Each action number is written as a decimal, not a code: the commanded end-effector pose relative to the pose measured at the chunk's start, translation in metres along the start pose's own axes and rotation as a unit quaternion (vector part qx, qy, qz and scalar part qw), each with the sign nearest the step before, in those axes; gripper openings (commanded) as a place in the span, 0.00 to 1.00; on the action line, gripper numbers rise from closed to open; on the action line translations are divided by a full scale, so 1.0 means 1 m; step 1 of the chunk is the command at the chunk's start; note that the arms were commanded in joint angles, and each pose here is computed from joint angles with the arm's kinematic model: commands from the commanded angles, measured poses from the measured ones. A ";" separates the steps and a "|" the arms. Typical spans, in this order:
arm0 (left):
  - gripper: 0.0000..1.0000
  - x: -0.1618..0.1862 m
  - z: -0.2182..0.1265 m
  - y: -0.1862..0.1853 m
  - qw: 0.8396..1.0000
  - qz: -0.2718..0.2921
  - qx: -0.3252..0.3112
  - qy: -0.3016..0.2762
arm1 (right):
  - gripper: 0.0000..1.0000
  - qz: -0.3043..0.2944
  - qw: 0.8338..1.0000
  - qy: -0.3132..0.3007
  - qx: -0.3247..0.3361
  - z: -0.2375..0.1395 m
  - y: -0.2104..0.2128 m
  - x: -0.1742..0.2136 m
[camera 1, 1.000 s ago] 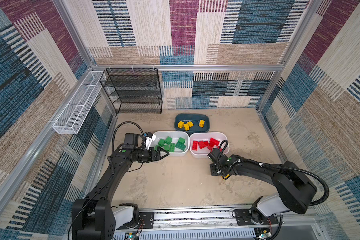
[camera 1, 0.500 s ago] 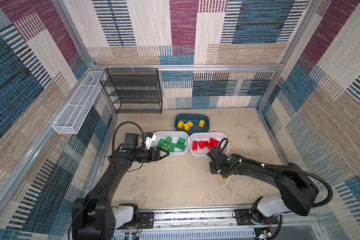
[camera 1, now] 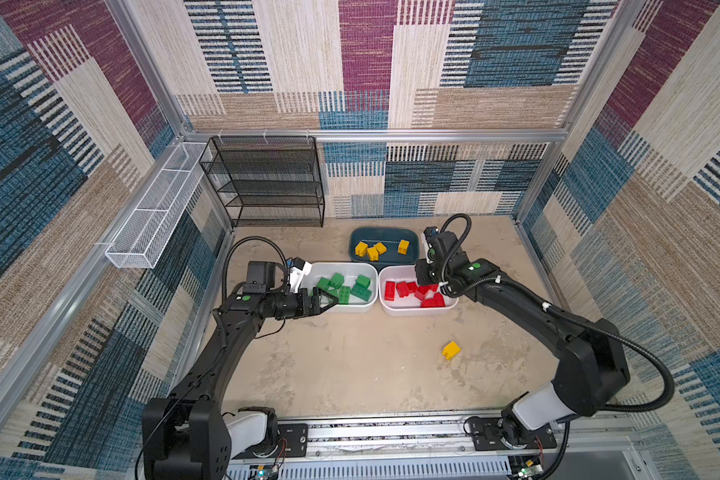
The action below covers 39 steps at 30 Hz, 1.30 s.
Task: Sort the legos into containers by color
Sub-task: 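Carry the small yellow brick into the teal bin and release, then move the right gripper to the last yellow brick and grasp it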
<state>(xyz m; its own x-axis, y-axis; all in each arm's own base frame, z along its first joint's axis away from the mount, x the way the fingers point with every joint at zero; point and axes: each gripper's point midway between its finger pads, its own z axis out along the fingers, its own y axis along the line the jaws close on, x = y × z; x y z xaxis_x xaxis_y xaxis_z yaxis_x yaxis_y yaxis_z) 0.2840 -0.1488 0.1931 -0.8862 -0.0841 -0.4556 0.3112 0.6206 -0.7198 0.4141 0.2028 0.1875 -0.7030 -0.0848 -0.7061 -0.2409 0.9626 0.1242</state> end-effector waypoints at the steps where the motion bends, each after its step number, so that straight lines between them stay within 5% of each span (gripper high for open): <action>1: 0.93 -0.011 -0.002 -0.006 1.000 0.005 0.009 -0.019 | 0.27 -0.030 0.997 -0.033 -0.061 0.026 0.019 -0.038; 8: 0.93 -0.017 -0.001 -0.005 1.000 0.005 0.008 -0.028 | 0.26 -0.024 0.995 -0.015 -0.091 0.116 0.020 -0.065; 15: 0.93 -0.017 0.000 -0.003 1.000 0.003 0.007 -0.022 | 0.27 -0.031 0.999 0.011 -0.039 0.185 -0.001 -0.064; 17: 0.93 -0.016 0.001 -0.003 1.000 0.001 0.007 -0.020 | 0.34 -0.035 0.999 0.020 -0.033 0.197 -0.003 -0.060; 19: 0.93 -0.016 0.001 -0.003 1.000 0.000 0.008 -0.019 | 0.50 -0.035 0.998 0.022 -0.045 0.199 0.002 -0.061; 21: 0.93 -0.016 0.002 -0.003 1.000 0.000 0.009 -0.018 | 0.60 -0.033 0.998 0.015 -0.046 0.190 0.003 -0.069; 28: 0.93 -0.013 0.003 -0.002 1.000 -0.004 0.013 -0.013 | 0.64 -0.038 0.999 -0.010 -0.036 0.113 -0.001 -0.080; 39: 0.93 -0.004 0.014 -0.001 0.999 -0.015 0.036 -0.003 | 0.75 0.033 0.998 0.059 -0.011 -0.008 -0.033 0.053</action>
<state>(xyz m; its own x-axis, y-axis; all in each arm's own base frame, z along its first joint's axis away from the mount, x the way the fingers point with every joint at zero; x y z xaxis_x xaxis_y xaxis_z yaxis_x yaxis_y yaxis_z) 0.2913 -0.1546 0.1847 -0.8987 -0.1103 -0.4245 0.2832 0.5931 -0.7536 0.4060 0.1736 0.1613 -0.7517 -0.1089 -0.6504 -0.2628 0.9541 0.1439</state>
